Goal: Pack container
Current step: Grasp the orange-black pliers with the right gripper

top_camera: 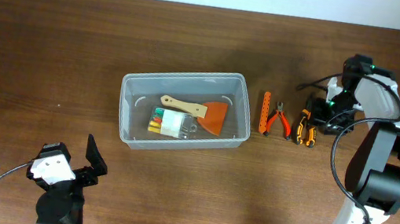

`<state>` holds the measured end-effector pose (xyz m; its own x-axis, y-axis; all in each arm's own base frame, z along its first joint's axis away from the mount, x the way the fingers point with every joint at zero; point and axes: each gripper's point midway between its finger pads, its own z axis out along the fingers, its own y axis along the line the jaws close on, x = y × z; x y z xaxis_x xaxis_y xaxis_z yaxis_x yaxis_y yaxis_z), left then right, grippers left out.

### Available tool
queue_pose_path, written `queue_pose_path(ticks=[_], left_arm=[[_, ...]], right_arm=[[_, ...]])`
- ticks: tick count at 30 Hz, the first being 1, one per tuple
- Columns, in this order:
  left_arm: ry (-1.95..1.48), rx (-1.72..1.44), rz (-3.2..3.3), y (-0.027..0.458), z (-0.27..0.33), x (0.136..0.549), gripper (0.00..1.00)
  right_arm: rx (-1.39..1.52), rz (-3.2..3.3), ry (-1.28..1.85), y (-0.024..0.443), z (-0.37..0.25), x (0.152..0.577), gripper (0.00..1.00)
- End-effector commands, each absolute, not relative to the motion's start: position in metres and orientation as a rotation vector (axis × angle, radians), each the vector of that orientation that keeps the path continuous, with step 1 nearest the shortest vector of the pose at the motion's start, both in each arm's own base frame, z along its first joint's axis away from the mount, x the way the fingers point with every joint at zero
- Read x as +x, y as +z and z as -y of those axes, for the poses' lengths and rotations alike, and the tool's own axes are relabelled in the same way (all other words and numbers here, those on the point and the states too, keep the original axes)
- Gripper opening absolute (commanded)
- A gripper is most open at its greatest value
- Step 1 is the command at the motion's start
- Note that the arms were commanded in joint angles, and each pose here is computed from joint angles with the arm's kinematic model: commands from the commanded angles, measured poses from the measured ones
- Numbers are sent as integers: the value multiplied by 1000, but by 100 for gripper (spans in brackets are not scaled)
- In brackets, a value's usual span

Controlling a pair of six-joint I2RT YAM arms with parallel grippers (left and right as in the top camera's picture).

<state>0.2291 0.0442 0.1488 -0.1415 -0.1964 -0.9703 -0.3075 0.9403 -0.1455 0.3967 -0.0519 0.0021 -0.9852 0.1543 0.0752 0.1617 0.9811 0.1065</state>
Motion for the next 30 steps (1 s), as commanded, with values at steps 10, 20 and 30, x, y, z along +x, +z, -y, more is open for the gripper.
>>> queue_pose_path(ticks=[10, 20, 30], left_arm=[[108, -374, -1729, 147, -44, 229, 99], [108, -374, -1729, 147, -44, 229, 99], [108, -374, -1729, 147, -44, 229, 99]], right_arm=[[-224, 3019, -158, -25, 45, 375, 35], [-230, 3030, -168, -20, 45, 381, 14], [-221, 3229, -256, 89, 42, 437, 4]])
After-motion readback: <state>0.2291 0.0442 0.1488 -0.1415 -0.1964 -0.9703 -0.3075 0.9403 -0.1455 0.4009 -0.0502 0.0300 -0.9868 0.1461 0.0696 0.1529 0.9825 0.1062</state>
